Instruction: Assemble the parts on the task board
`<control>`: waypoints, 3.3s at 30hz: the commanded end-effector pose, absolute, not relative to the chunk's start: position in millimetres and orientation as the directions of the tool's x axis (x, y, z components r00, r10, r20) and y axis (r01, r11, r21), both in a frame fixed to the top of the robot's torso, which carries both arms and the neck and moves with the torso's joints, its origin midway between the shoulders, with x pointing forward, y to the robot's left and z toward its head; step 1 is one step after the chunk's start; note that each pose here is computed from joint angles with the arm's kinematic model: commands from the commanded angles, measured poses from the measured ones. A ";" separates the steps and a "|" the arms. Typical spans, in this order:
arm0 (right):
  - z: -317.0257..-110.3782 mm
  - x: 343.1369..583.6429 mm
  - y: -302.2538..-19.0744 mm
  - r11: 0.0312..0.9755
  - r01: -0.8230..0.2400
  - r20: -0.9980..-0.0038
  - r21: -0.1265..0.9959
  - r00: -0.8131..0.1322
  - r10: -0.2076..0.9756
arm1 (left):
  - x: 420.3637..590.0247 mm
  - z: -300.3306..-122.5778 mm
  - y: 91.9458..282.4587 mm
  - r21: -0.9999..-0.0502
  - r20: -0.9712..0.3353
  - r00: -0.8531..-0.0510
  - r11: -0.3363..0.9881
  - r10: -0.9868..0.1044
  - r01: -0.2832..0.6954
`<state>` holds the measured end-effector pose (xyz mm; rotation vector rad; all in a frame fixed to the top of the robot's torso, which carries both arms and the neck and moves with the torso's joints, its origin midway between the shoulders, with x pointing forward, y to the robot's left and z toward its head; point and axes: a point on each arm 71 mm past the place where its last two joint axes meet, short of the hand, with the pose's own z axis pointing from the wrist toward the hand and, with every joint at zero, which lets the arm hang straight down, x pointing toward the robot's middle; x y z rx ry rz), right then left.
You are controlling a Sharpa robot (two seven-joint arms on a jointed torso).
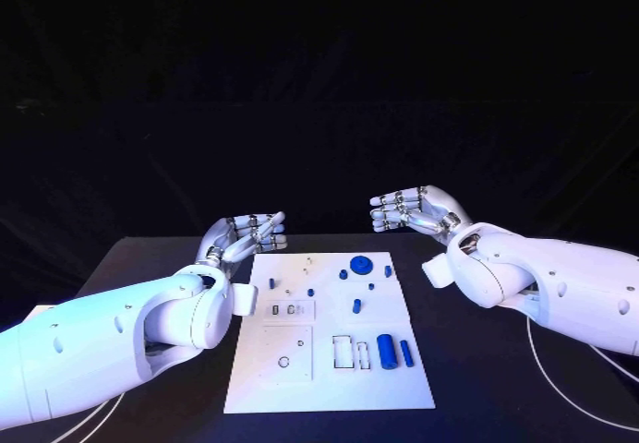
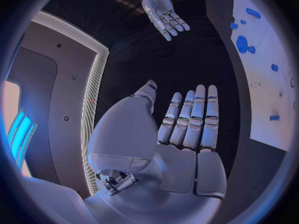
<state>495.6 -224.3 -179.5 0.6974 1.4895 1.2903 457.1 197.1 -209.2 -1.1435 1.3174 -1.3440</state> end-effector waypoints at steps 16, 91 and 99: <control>-149.2 502.1 -207.0 0.773 -0.567 -0.957 0.283 -0.120 0.263 | 426.4 -185.0 195.9 -0.972 0.231 -0.310 -0.202 -0.922 -0.125; -179.1 521.7 -180.3 0.840 -0.543 -0.979 -0.005 -0.167 -0.113 | 412.8 -171.5 176.7 -0.963 0.269 -0.397 -0.229 -0.878 -0.145; -178.9 521.6 -180.4 0.839 -0.544 -0.980 -0.001 -0.166 -0.109 | 413.6 -172.2 176.5 -0.962 0.270 -0.392 -0.228 -0.879 -0.150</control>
